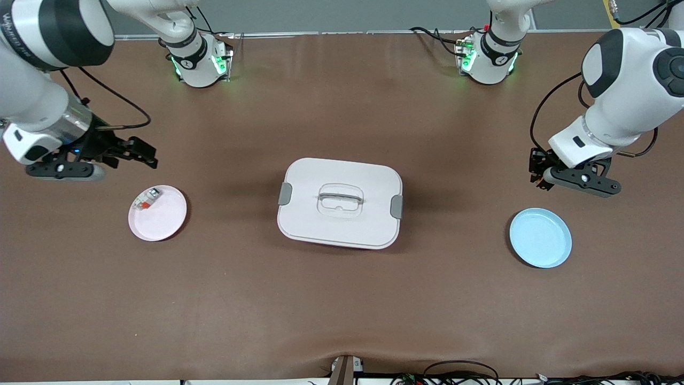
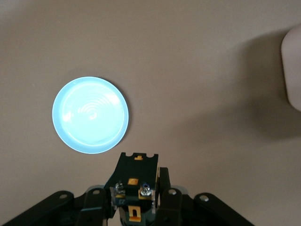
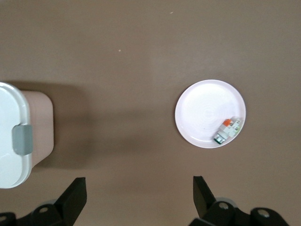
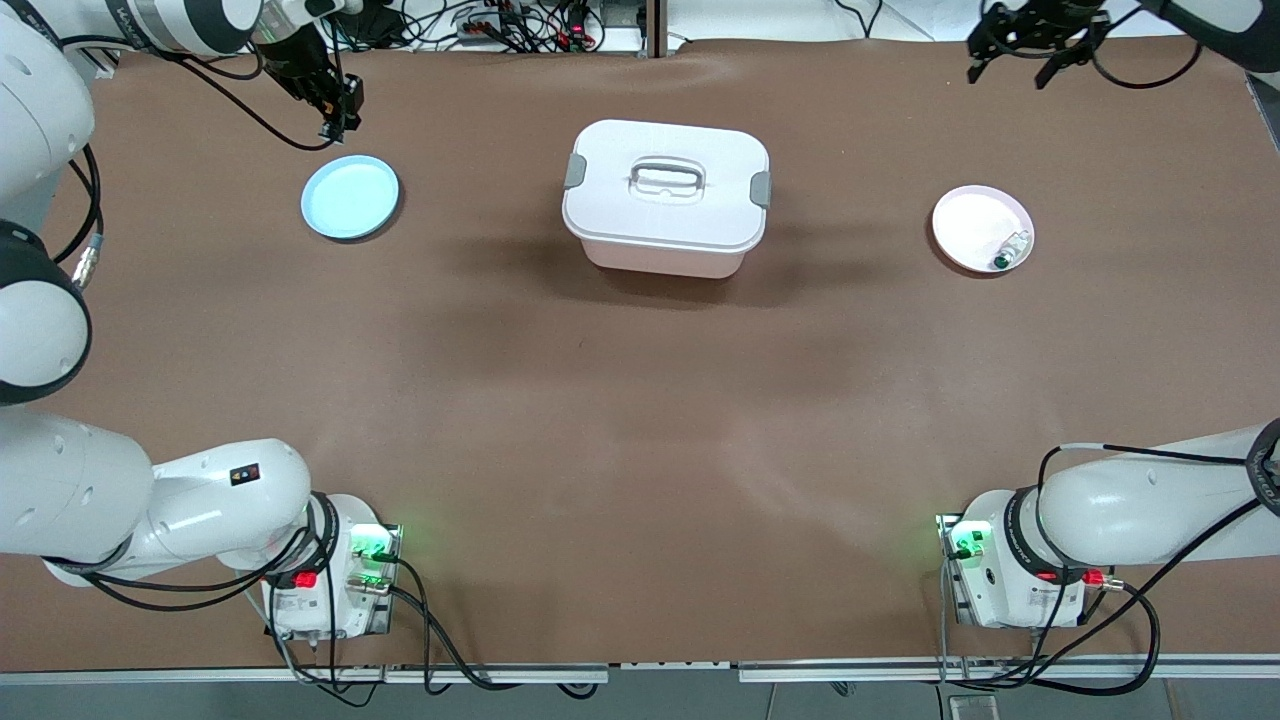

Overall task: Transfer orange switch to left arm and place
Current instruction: 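Lower the switch onto the light blue plate with the left gripper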

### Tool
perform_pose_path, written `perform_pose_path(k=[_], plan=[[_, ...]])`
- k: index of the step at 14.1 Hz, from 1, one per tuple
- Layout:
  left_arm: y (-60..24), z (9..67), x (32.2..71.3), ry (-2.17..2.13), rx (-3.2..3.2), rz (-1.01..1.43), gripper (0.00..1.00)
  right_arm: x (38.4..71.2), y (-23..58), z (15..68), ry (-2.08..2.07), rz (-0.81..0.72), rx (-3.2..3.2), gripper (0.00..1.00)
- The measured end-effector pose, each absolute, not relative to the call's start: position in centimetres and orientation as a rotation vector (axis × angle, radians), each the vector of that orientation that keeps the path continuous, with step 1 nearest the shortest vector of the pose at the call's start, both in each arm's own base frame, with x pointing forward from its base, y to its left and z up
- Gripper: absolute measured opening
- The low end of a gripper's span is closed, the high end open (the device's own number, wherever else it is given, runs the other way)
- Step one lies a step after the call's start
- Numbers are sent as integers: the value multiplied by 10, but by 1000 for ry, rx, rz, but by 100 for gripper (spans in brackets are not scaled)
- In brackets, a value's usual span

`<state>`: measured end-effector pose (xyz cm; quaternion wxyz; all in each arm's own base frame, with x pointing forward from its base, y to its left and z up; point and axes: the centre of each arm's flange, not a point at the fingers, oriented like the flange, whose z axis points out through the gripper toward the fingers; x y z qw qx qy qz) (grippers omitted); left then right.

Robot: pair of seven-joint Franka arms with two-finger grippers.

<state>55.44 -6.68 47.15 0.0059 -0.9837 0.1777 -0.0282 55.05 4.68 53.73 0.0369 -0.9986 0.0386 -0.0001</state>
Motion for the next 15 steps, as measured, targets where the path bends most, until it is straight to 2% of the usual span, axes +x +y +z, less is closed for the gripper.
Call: perform_pose_path(k=[4, 9, 15], plan=[[-66, 454, 559, 596, -3083, -40, 35, 549, 17, 547, 188, -60, -3061, 100], [-63, 401, 578, 687, -3025, 88, 35, 549, -14, 547, 212, -71, -3062, 100], [-42, 353, 597, 1043, -2821, 165, 35, 555, -12, 562, 177, -140, -3083, 100]])
